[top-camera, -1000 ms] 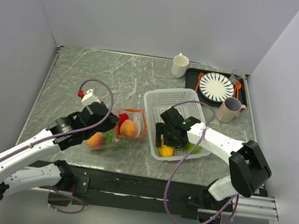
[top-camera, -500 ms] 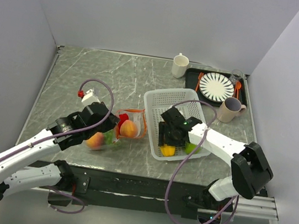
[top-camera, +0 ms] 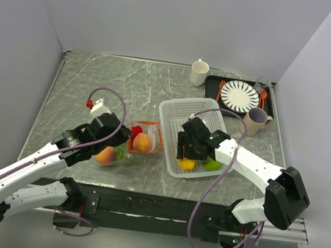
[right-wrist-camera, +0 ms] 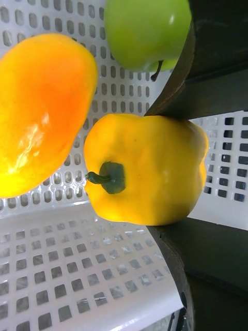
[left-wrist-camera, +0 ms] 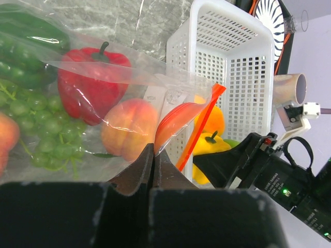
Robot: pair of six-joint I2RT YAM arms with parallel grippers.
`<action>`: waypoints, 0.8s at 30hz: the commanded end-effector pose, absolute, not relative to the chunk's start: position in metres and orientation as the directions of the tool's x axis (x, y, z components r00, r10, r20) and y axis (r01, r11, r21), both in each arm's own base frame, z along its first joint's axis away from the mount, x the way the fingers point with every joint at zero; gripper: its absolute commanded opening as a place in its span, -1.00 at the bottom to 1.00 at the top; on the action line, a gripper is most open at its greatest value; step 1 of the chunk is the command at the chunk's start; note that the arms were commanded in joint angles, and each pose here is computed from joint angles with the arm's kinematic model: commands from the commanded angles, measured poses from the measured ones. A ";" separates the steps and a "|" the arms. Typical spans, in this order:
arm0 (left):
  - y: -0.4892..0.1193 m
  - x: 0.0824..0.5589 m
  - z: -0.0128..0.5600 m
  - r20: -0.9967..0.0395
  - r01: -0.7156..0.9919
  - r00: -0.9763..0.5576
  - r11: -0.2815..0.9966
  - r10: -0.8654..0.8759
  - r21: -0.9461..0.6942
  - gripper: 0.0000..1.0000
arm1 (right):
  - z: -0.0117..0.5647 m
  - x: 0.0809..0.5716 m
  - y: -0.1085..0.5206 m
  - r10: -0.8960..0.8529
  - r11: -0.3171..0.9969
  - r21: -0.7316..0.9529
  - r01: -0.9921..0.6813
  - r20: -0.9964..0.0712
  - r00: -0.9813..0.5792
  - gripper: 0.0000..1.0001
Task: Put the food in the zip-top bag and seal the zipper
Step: Pick up the fake vegetable from the bin, then place the fake vegetable in the zipper food storage bag.
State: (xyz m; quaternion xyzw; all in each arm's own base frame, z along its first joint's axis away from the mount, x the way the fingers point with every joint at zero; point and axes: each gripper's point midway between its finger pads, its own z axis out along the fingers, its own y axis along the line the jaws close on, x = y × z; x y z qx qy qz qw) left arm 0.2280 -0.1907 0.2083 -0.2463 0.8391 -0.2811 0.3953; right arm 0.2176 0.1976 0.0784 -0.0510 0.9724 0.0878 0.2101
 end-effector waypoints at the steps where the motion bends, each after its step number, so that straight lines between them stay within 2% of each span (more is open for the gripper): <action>1: -0.191 0.232 0.222 -0.536 -0.175 -0.552 0.717 -0.639 -0.675 -0.99 | 0.114 0.233 0.199 -0.019 0.976 0.178 -0.125 -0.505 -0.863 -0.31; 24: -0.199 0.236 0.222 -0.542 -0.163 -0.570 0.732 -0.617 -0.662 -0.99 | 0.158 0.249 0.199 0.079 0.966 0.243 -0.086 -0.598 -0.798 -0.32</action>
